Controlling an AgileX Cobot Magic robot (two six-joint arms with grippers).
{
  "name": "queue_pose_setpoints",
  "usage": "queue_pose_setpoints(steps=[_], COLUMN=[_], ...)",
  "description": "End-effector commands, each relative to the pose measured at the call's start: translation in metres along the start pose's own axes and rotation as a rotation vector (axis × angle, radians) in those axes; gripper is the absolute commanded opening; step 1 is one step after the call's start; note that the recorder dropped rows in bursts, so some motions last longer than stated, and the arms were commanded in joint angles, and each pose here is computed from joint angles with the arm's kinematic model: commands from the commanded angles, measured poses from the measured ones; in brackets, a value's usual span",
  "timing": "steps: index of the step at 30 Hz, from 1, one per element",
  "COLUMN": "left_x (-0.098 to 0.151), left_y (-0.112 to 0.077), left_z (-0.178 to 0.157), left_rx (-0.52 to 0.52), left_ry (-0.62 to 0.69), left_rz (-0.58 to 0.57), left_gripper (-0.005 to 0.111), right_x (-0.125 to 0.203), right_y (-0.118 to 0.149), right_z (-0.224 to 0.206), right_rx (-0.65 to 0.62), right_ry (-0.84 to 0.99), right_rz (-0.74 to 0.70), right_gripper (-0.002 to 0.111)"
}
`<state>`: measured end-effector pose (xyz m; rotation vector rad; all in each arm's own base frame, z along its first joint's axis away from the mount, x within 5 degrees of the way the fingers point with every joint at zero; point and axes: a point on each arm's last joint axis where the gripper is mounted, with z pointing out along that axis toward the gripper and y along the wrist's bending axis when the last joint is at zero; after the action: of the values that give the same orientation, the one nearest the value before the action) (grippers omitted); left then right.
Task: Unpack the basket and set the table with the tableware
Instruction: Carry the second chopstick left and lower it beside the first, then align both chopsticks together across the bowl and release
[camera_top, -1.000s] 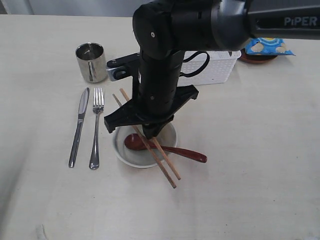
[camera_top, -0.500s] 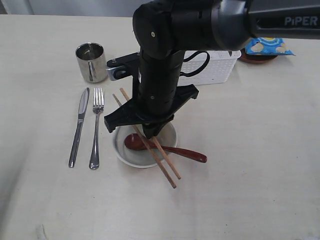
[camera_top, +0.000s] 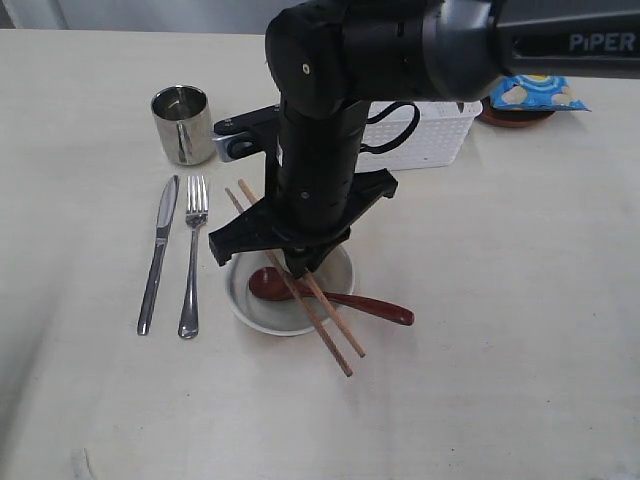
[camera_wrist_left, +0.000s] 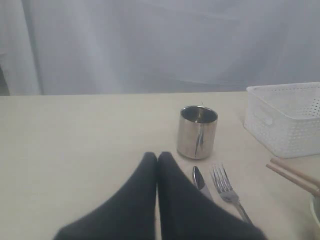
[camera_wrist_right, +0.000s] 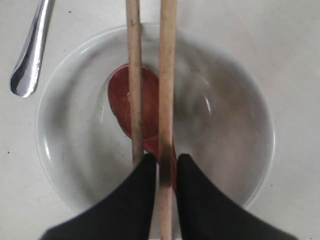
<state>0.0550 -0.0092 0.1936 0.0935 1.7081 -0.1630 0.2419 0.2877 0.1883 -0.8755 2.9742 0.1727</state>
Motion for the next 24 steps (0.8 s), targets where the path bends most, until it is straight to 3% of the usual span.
queue_pose_setpoints(steps=[1, 10, 17, 24], left_x=[0.0, 0.0, 0.0, 0.0], left_y=[0.0, 0.0, 0.0, 0.0], left_z=[0.0, 0.0, 0.0, 0.0], left_rx=[0.003, 0.003, 0.003, 0.003], left_ry=[-0.011, -0.011, -0.011, -0.011], left_rz=[-0.005, -0.005, -0.005, -0.005], left_gripper=[0.0, 0.0, 0.0, 0.0], right_x=[0.0, 0.003, 0.011, 0.018], right_y=[-0.002, -0.001, 0.013, 0.036], right_z=[-0.008, -0.025, -0.047, -0.037], right_rx=[0.006, -0.01, -0.105, -0.108], right_ry=[-0.012, -0.054, -0.089, -0.061], right_rz=[-0.01, -0.011, -0.058, -0.129], right_gripper=[0.031, 0.032, 0.031, 0.002])
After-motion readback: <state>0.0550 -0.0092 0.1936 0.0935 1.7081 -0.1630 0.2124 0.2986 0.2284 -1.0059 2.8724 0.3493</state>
